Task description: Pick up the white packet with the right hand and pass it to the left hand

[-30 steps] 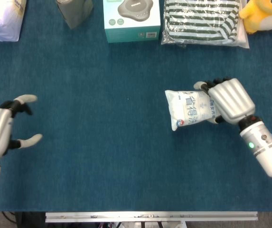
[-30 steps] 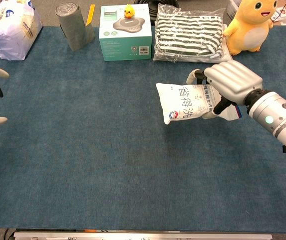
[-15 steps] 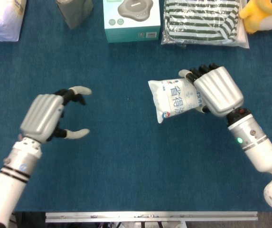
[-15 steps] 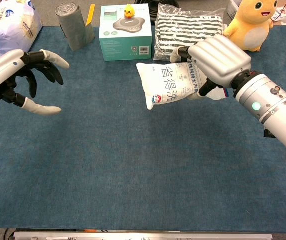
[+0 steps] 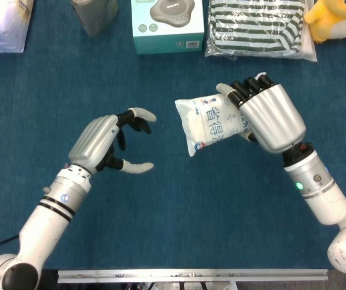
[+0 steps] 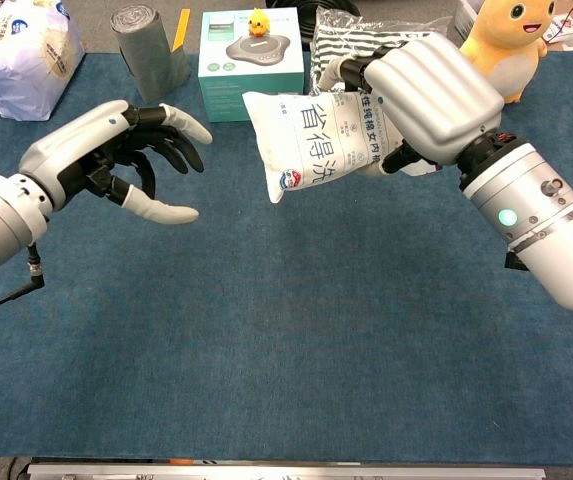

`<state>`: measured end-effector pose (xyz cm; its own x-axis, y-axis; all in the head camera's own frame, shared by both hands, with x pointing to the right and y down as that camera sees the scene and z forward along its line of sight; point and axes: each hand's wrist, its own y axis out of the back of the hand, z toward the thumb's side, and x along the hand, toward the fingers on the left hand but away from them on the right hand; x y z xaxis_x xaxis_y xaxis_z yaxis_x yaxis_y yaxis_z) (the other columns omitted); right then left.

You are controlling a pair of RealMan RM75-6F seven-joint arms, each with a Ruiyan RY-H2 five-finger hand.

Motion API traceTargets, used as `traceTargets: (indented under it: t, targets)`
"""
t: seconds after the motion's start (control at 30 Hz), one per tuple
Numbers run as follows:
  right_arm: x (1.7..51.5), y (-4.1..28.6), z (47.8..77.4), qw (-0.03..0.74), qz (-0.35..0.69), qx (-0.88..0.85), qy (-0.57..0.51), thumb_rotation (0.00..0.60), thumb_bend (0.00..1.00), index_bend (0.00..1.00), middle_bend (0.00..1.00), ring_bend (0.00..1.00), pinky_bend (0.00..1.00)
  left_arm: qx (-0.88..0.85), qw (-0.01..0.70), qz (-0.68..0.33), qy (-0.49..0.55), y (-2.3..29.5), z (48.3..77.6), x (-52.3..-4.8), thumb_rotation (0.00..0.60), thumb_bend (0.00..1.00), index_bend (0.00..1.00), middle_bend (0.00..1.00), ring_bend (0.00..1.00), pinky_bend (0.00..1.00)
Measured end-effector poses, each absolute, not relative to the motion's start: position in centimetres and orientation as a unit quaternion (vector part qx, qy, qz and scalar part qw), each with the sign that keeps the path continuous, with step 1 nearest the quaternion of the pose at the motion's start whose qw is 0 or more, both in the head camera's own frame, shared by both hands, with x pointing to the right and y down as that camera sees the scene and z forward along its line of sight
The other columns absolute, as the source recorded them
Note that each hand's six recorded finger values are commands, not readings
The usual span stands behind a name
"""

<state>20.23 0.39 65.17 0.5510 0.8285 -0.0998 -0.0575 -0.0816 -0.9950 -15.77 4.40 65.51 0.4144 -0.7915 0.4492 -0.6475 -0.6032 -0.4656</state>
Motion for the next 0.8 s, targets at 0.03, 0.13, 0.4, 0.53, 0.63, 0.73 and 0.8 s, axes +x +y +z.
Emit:
traceTargets:
  t: [0.03,0.13,0.4,0.53,0.63,0.73,0.8]
  targets:
    - [20.1,0.5,65.2,0.608,0.362,-0.638,-0.302,0.6,0.0,0.32,0.52,0.5,0.47,-0.834,0.102,-0.324,0.435,4.3,65.5,-15.6,0.6,0.01,0.31,0.4,0.35,0.57]
    - [19.9,0.7,65.1,0.61,0.357,-0.639,-0.303,0.6,0.0,0.32,0.52,0.5,0.47,-0.836,0.07,-0.313,0.446,4.0,65.5,-14.9,0.6,0.01,0.31,0.4,0.35,0.56]
    - [19.6,0.8,65.2,0.616,0.355,-0.635,-0.301,0.6,0.0,0.32,0.52,0.5,0.47,-0.843,0.022,-0.286,0.455,3.5,64.8,-12.9,0.462,0.01,0.31,0.39,0.33,0.52]
    - [19.5,0.8,65.4,0.619,0.357,-0.632,-0.299,0.6,0.0,0.32,0.52,0.5,0.47,-0.846,0.011,-0.281,0.453,3.6,64.5,-12.4,0.347,0.01,0.3,0.37,0.32,0.52]
    - [19.4,0.9,65.5,0.621,0.357,-0.631,-0.299,0.6,0.0,0.32,0.52,0.5,0.47,-0.848,0.008,-0.278,0.452,3.6,64.4,-11.9,0.323,0.01,0.29,0.37,0.31,0.52]
    - [19.2,0.9,65.6,0.621,0.356,-0.63,-0.301,0.6,0.0,0.32,0.52,0.5,0.47,-0.847,0.006,-0.276,0.454,3.6,64.3,-11.2,0.321,0.01,0.29,0.37,0.31,0.52]
    - [19.1,1.0,65.6,0.622,0.355,-0.628,-0.304,0.6,0.0,0.32,0.52,0.5,0.47,-0.847,0.008,-0.276,0.454,3.6,64.3,-10.8,0.324,0.01,0.29,0.37,0.32,0.52]
